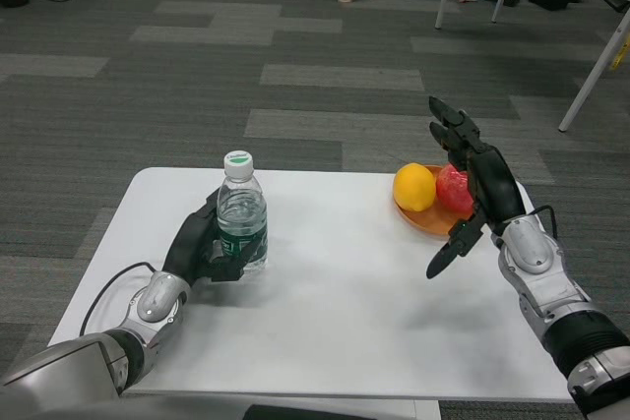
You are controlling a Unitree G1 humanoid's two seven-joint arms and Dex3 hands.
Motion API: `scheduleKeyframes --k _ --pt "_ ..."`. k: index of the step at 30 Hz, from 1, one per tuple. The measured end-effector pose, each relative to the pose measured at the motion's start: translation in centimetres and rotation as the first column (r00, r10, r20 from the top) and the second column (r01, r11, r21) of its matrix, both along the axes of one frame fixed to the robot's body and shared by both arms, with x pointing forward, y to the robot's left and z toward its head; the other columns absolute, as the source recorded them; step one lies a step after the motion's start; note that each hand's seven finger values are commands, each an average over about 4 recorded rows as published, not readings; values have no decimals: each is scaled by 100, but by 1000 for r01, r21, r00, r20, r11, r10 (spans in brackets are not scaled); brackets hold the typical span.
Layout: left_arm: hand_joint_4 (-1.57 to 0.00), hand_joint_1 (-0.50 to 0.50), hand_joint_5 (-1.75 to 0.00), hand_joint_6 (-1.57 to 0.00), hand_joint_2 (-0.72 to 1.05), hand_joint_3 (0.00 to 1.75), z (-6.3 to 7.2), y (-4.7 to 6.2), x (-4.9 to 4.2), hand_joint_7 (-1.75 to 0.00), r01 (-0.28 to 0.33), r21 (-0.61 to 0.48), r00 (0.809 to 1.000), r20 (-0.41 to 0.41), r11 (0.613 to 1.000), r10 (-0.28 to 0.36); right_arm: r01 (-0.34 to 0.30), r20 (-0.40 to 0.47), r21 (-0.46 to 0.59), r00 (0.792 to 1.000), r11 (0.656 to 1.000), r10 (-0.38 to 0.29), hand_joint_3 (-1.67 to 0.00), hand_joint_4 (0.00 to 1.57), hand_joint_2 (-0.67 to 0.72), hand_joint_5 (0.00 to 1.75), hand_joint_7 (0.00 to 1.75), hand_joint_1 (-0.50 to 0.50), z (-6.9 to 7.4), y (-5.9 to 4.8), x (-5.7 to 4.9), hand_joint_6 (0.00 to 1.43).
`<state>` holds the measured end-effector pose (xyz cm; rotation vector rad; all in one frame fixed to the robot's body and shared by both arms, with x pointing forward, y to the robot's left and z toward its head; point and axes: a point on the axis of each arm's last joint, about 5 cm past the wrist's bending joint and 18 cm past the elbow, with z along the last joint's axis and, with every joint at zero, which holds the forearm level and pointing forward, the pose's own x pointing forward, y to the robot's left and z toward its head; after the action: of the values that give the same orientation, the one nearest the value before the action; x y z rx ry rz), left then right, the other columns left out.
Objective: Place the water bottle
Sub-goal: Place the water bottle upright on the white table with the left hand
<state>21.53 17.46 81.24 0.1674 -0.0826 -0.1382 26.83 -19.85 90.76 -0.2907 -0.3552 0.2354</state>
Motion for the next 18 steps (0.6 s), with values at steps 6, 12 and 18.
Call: scheduleKeyframes --k 6,12,18 --pt "-20 -50 -175 -3 60 24 -8 0 4 -23 25 10 999 -26 1000 -25 3 1 -2 1000 1000 -3 -14 0 53 0 7 -50 6 -5 9 0" --pt "-8 -50 -175 0 41 9 -11 -7 3 -14 39 12 999 -29 999 -39 7 8 -8 1000 1000 -6 -16 0 53 0 7 -50 33 -17 32 0" --pt "0 -50 -175 0 23 7 -16 -25 2 -7 39 9 999 -32 999 -38 8 9 -13 1000 1000 -8 -8 0 53 0 7 -50 39 -25 37 0"
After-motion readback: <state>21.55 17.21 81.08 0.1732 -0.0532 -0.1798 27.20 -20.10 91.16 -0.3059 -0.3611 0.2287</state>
